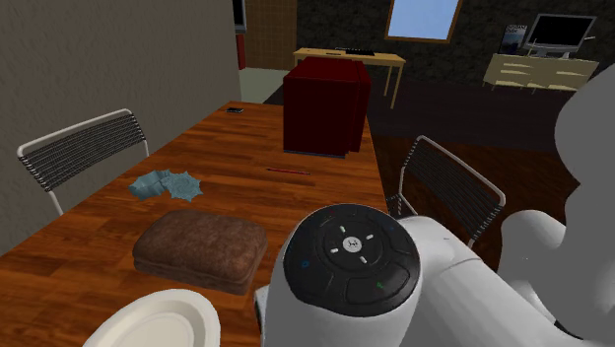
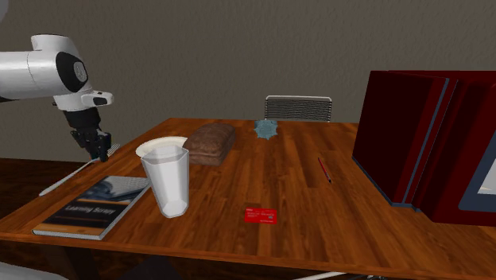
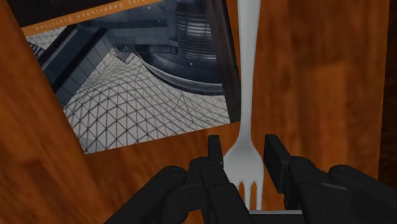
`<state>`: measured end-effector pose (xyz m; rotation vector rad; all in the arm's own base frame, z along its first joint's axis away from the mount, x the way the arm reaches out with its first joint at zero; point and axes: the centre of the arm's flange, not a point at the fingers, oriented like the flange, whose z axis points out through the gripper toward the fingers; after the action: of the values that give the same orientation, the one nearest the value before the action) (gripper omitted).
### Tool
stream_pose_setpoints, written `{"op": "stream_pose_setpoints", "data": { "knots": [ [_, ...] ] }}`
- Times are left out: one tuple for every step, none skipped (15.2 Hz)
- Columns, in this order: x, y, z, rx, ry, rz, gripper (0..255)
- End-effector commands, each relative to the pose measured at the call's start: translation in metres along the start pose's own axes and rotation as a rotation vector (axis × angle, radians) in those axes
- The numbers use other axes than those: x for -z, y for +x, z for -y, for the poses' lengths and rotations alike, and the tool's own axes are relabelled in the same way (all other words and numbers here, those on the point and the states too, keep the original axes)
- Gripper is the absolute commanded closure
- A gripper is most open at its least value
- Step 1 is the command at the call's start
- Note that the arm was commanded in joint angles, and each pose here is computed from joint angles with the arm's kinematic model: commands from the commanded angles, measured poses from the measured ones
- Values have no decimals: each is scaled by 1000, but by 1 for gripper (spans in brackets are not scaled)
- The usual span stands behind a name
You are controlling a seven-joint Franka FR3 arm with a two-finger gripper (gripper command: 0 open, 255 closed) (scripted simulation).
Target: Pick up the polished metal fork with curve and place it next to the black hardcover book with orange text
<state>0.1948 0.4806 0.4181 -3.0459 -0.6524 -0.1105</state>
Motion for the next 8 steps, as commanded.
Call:
{"op": "stream_pose_setpoints", "data": {
  "knots": [
    [0,-15,22,-2,0,0,255],
    [1,-22,34,-2,0,0,255],
    [1,-29,45,-2,0,0,255],
    [2,-36,56,-2,0,0,255],
    [2,-43,67,-2,0,0,255],
    [3,-50,78,-2,0,0,255],
    [3,-57,90,-2,0,0,255],
    [4,-64,101,-2,0,0,255]
  ]
}}
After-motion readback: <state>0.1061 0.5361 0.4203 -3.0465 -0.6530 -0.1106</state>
